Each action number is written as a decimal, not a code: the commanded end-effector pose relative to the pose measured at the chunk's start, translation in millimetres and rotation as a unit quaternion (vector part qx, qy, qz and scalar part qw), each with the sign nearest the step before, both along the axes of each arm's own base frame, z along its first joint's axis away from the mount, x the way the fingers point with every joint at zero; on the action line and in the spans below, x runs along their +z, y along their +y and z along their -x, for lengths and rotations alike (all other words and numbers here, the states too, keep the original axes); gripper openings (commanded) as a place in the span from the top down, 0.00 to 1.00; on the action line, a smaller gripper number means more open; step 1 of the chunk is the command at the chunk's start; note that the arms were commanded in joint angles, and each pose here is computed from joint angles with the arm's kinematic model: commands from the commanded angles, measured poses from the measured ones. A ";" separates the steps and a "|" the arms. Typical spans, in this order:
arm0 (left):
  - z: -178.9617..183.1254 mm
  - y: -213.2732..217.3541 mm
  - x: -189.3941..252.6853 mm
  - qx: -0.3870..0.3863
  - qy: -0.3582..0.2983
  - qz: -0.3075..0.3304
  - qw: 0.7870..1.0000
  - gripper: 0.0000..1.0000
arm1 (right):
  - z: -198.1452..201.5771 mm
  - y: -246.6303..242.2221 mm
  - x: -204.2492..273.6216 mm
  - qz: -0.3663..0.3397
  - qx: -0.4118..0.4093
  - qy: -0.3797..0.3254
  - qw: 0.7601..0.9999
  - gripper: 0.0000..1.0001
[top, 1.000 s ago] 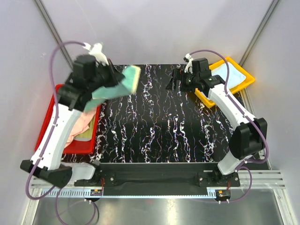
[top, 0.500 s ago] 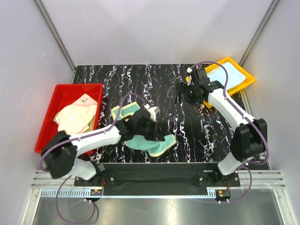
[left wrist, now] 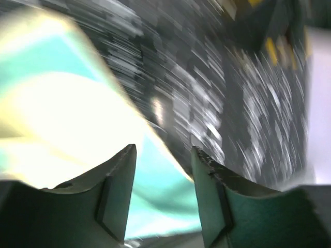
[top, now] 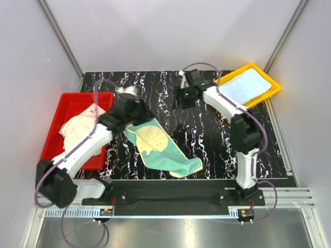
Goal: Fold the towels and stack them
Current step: Move the towel to the center of the board, then flatten out the crumpled towel
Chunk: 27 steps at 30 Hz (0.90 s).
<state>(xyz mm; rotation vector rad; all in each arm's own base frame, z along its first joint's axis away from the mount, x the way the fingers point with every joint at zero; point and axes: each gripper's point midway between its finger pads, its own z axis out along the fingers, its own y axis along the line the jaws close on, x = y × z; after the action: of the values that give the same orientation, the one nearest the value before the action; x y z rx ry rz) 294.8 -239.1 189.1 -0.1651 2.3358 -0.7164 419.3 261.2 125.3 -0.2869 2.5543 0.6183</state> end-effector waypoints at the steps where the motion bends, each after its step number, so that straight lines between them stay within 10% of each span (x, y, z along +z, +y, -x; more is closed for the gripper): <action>1: 1.1 104.4 -24.1 0.124 0.042 -0.065 0.989 0.47 | -5.4 67.8 13.1 -0.033 0.059 -0.035 0.997 0.36; 27: -15.1 195.1 -99.6 0.259 0.132 -0.069 0.954 0.31 | -24.3 158.7 -101.6 0.081 0.083 -0.075 0.990 0.46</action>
<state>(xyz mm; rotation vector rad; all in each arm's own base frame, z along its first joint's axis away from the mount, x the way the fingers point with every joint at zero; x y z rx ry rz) 286.9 -48.1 75.0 -0.8335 2.5026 -0.2758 435.7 412.0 25.2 -0.5759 2.5015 0.4781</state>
